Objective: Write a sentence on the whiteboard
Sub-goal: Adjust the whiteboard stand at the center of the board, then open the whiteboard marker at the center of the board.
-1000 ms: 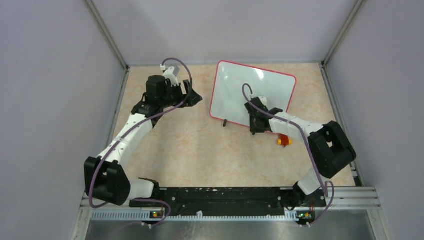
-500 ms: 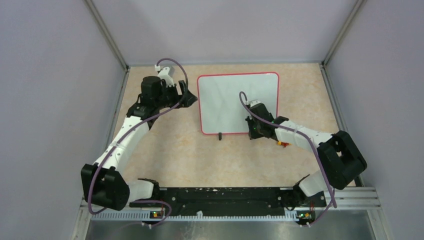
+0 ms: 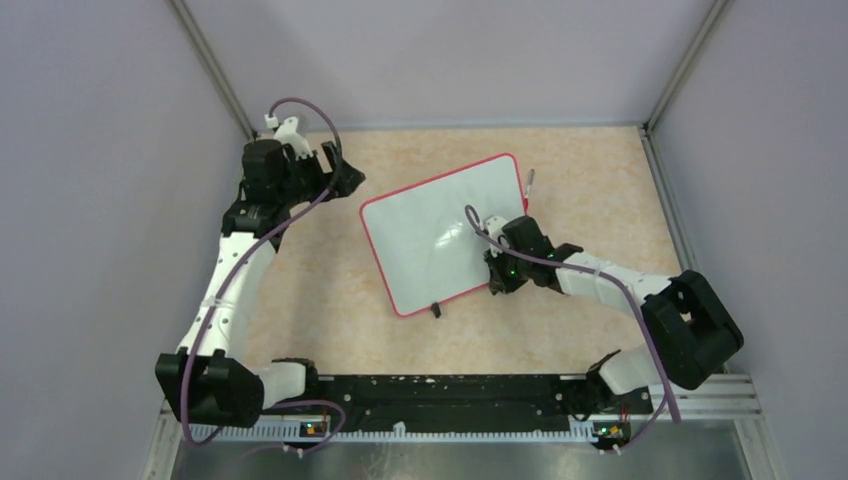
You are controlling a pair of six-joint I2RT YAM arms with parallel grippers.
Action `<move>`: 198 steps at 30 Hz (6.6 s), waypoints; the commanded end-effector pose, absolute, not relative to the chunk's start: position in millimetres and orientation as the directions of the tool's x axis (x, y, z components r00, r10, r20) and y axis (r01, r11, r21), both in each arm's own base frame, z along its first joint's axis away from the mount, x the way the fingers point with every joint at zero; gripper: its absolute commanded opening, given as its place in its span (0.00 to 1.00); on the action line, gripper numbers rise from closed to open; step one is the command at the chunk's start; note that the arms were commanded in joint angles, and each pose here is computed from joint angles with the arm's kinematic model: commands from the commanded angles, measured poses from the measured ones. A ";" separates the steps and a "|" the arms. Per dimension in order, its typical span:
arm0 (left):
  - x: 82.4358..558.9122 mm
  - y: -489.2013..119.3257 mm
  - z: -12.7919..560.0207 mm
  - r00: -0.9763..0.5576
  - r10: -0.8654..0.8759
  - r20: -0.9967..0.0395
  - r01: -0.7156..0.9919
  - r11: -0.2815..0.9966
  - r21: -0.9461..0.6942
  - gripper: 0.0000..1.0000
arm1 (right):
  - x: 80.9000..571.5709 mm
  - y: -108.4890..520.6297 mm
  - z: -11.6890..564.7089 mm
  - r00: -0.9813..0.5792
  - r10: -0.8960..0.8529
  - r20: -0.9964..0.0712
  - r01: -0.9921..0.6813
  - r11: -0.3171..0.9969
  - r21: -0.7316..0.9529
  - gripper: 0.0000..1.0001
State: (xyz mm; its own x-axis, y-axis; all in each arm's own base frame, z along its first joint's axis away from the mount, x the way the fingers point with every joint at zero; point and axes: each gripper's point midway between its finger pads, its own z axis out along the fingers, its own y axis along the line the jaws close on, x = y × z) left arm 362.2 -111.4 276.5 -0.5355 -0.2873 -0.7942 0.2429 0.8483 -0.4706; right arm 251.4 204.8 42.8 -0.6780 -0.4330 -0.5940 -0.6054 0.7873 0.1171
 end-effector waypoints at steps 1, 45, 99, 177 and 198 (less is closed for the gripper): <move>361.4 -91.0 333.2 -0.414 -0.312 -0.856 0.270 0.856 -0.442 0.88 | 234.0 228.3 61.0 -0.511 -0.546 -0.664 -0.795 0.593 0.124 0.00; 366.8 -78.7 330.1 -0.404 -0.298 -0.865 0.269 0.865 -0.424 0.94 | 169.7 251.4 72.4 -0.520 -0.618 -0.590 -0.846 0.466 0.258 0.37; 390.5 -26.2 320.5 -0.362 -0.349 -0.864 -0.032 0.931 -0.363 0.99 | 530.6 103.4 85.7 -0.801 -0.004 -0.599 -0.021 1.000 0.022 0.48; 336.3 -334.0 447.7 -0.291 -0.155 -0.944 0.873 0.361 -0.328 0.68 | 333.7 282.0 485.2 -0.324 0.463 -0.825 -0.400 0.723 0.563 0.00; 314.1 -256.0 399.0 -0.016 0.199 -0.980 0.924 0.378 0.062 0.00 | 296.8 197.6 429.4 -0.451 0.098 -0.887 -0.733 0.526 0.431 0.72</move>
State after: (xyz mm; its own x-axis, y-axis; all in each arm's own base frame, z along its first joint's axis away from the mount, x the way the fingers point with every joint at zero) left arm 338.5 -276.3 398.1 -0.1999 0.0787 -0.9767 0.8767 0.4595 -0.1424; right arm 330.5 197.5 430.4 -0.3613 0.1965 -0.9115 -0.5793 0.7187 0.3845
